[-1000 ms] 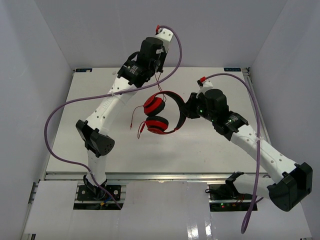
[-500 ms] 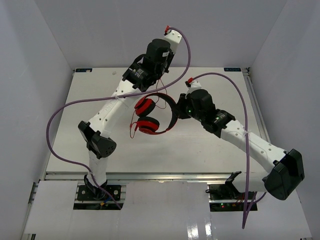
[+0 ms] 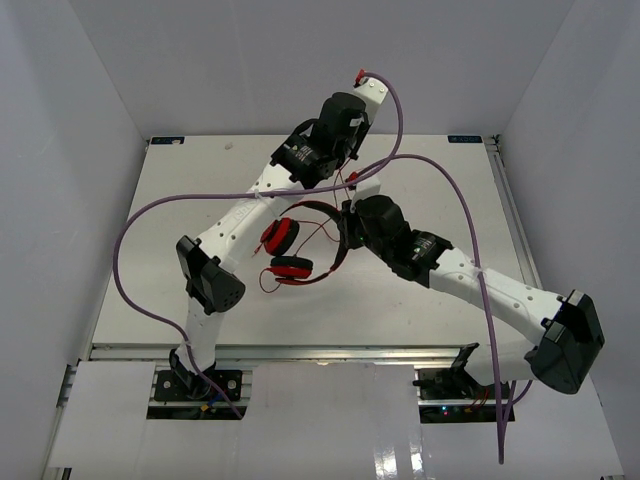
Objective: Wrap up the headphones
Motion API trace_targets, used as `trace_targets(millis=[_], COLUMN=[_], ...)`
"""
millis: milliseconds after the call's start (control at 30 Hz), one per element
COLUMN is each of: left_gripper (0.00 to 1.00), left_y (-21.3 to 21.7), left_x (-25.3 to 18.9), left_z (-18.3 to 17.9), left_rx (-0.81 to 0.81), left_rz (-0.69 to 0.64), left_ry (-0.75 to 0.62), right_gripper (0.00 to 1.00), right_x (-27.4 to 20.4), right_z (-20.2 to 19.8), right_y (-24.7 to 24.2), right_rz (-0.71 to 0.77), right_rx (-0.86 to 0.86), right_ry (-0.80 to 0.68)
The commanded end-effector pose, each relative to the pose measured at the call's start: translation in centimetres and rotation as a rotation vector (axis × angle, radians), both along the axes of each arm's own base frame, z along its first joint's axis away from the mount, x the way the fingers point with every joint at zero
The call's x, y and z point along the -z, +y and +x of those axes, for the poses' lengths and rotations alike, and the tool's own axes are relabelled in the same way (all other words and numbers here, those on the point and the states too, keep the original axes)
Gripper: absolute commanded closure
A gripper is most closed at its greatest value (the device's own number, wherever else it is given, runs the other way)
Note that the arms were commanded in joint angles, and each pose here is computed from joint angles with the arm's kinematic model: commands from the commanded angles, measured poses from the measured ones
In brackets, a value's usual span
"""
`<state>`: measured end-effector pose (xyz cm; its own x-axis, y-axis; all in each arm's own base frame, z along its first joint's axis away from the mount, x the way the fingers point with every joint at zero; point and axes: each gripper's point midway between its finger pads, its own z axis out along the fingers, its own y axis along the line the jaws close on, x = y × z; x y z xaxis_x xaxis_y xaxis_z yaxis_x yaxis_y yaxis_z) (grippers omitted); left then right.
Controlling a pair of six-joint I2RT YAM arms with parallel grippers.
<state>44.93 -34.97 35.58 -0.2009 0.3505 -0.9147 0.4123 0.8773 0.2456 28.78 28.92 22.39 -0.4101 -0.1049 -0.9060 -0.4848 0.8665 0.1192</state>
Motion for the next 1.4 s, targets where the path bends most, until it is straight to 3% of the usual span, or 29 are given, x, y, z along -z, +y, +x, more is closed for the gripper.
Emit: trace_targets(millis=[0, 667, 1367], left_gripper=[1.00, 1.00, 1.00], left_y=[-0.6, -3.8, -1.4], left_x=[-2.3, -9.6, -15.0], left_z=[0.2, -2.1, -4.8], left_rx=[-0.002, 0.144, 0.160], left_rz=[-0.096, -0.442, -0.554], left_ry=[-0.030, -0.065, -0.127], right_gripper=[0.92, 0.92, 0.92], right_x=[-5.1, 2.8, 4.7], right_z=[0.4, -1.3, 1.2], right_y=[0.2, 0.7, -2.7], right_rz=[0.112, -0.085, -0.109], right_rx=[0.022, -0.055, 0.032], right_ry=[-0.175, -0.143, -0.062])
